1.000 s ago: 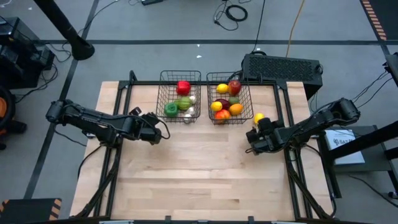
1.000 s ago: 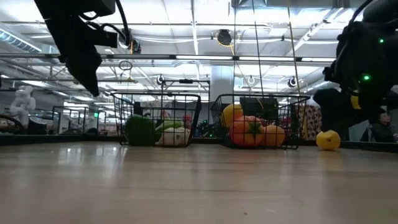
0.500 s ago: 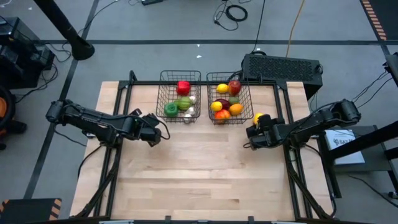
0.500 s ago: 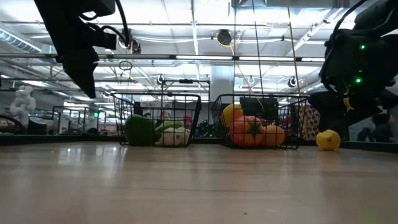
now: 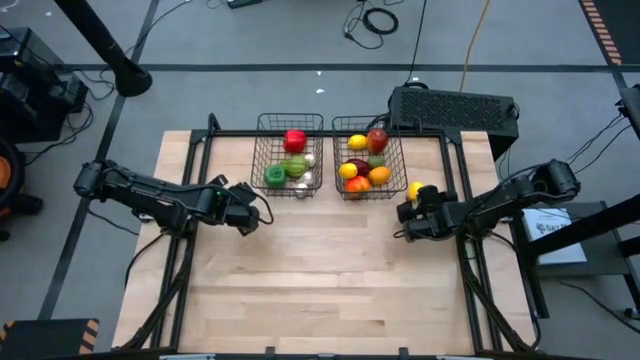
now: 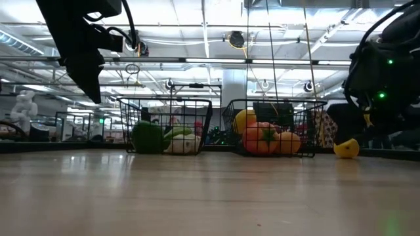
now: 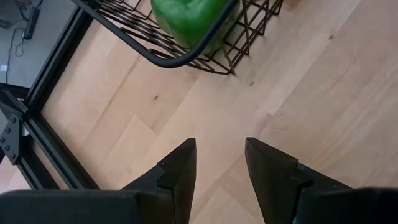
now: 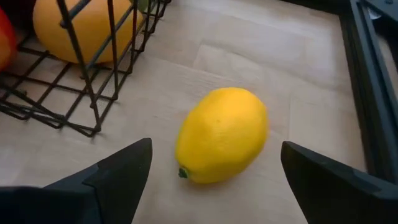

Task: Sort produce into baskets
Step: Put the yellow lemon into the right wire basket

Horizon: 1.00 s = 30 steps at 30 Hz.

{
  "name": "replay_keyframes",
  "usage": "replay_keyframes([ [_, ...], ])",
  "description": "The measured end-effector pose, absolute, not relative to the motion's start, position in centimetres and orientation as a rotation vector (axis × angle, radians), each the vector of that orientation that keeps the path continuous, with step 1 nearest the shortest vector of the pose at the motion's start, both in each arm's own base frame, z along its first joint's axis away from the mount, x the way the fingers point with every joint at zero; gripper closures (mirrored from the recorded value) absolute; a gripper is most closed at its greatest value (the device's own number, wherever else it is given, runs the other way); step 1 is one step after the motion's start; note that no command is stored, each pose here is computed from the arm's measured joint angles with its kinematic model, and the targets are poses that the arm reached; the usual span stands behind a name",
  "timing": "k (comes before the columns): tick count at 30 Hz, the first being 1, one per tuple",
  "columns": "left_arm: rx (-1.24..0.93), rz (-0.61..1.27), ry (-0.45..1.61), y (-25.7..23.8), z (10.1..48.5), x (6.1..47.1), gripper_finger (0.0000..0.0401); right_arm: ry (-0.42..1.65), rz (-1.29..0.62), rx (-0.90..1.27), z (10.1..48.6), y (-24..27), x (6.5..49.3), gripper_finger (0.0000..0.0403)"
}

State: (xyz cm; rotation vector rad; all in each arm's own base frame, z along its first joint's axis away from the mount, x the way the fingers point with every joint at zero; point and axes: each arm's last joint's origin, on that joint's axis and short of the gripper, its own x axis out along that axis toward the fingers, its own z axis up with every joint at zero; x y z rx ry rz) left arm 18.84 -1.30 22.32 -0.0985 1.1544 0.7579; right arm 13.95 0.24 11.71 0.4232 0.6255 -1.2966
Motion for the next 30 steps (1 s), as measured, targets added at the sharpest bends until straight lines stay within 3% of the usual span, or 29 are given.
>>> replay_keyframes([
  [30, -0.109, 0.749, 1.157, -1.3, 22.3, 18.9, 0.0255, 0.643, -1.349, 0.418, 11.5, -1.6, 14.4, 0.0055],
])
